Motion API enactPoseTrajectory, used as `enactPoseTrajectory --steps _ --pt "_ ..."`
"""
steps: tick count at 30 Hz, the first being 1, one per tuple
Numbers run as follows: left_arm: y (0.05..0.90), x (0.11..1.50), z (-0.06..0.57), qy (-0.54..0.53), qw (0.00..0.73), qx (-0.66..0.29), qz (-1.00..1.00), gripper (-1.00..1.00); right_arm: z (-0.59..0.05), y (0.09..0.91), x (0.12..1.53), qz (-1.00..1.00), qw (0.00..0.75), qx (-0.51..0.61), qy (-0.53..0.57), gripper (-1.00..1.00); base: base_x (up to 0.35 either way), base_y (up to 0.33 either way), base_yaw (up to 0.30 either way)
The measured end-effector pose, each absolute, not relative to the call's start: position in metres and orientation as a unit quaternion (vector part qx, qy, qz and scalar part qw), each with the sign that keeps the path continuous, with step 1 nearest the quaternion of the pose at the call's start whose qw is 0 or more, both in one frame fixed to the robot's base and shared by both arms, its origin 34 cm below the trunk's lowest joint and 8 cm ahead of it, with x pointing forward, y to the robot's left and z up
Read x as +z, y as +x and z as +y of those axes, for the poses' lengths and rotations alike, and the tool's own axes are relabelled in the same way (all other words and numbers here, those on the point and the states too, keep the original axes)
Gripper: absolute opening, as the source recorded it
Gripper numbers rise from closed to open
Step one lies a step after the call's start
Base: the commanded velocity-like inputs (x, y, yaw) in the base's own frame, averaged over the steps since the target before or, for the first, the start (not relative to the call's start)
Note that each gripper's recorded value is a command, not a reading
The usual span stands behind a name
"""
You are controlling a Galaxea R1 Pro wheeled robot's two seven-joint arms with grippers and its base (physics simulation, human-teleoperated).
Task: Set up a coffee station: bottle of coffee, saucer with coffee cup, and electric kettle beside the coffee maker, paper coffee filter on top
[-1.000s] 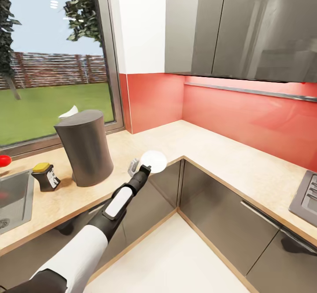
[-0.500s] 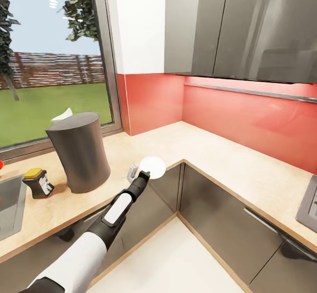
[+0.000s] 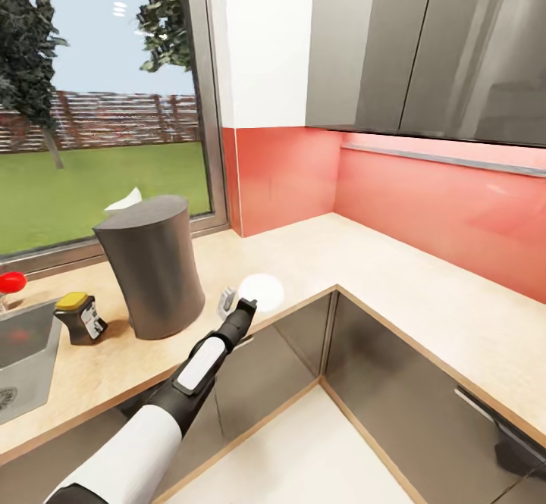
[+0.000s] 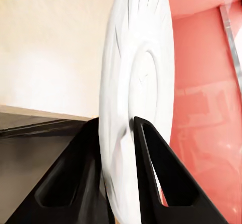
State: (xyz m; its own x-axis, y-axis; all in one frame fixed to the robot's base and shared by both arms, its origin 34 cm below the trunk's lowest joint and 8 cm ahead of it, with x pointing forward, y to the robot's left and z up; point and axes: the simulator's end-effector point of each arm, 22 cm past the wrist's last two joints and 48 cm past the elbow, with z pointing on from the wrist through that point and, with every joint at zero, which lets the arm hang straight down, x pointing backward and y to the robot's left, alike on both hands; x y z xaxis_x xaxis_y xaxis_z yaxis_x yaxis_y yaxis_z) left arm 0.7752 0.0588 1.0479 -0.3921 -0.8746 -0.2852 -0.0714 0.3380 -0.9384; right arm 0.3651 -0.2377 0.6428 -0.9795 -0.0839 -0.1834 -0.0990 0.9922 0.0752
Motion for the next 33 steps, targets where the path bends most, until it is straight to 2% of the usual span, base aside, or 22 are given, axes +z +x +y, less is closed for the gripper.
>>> enactPoseTrajectory --steps 10,19,33 --pt "0.763 1.024 0.062 -0.363 0.414 -0.462 0.695 -1.00 -0.238 0.365 0.643 0.994 0.090 0.042 -0.046 1.00 0.040 0.000 0.014" --pt "0.750 0.990 0.085 -0.406 0.411 -0.442 0.686 -1.00 -0.239 0.363 0.641 0.994 0.088 0.042 -0.045 1.00 0.124 0.000 0.168" --pt "0.745 0.982 0.088 -0.412 0.407 -0.438 0.688 -1.00 -0.239 0.362 0.641 0.994 0.087 0.042 -0.045 1.00 0.111 0.000 0.006"
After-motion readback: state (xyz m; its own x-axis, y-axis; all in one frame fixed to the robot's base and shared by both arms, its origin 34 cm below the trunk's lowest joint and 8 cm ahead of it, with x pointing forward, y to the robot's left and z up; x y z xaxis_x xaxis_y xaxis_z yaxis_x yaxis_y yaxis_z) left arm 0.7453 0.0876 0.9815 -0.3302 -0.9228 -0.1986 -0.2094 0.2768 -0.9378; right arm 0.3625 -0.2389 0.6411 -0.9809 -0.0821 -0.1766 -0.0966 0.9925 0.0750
